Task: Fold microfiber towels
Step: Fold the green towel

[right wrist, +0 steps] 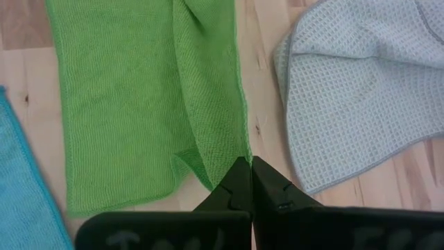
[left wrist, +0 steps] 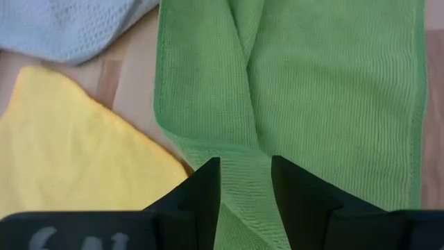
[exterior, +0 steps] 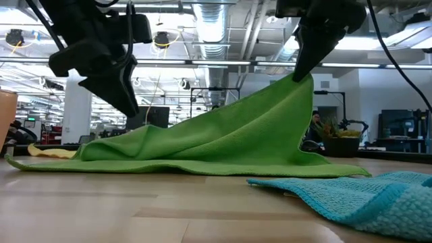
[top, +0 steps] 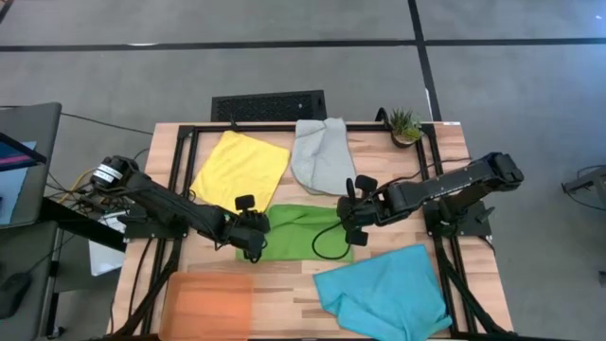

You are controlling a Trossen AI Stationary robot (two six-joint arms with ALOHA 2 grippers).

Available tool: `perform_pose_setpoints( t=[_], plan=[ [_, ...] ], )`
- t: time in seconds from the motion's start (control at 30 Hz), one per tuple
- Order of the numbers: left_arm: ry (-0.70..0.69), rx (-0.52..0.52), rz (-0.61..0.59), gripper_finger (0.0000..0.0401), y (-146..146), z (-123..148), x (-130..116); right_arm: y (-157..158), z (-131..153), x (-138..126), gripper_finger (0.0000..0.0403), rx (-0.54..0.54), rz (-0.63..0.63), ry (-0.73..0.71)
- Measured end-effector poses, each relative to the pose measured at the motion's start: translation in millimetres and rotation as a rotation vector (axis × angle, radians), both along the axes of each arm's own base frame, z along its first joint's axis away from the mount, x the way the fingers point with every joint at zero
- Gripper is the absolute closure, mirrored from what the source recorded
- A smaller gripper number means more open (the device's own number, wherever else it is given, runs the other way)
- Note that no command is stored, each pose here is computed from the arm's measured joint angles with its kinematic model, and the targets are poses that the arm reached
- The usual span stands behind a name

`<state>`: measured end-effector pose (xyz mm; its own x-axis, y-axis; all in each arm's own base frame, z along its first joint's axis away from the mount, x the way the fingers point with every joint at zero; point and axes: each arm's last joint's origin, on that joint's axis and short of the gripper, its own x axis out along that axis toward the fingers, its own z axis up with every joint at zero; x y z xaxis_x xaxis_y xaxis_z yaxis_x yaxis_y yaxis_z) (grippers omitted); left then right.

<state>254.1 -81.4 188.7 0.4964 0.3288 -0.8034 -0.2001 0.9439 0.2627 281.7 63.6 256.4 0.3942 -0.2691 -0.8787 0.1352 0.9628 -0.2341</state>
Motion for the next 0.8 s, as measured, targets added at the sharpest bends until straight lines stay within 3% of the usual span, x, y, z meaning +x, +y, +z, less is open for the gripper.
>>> perform_pose_setpoints(
  t=[0.13,0.27,0.4,0.63,0.8],
  plan=[
    [-0.014,-0.034,0.038,0.0279,-3.9,-2.5,0.0,-0.5,0.1,0.1,0.0393,-0.017,-0.006,-0.004],
    [0.056,-0.002,-0.053,0.0279,-17.8,-16.5,-0.3,-2.3,0.2,0.7,0.0393,-0.022,-0.015,-0.009],
    [0.143,0.069,-0.157,0.0279,-31.6,-36.0,-0.7,-4.5,0.2,1.2,0.0393,-0.022,-0.022,-0.010],
    [0.112,0.322,-0.157,0.0279,-45.6,-50.1,-4.9,-9.5,0.2,2.1,0.0393,-0.023,-0.040,-0.009],
    [0.136,0.287,-0.169,0.0279,-45.4,-51.5,-5.2,-13.2,0.2,2.8,0.0393,-0.023,-0.052,-0.008]
  ],
)
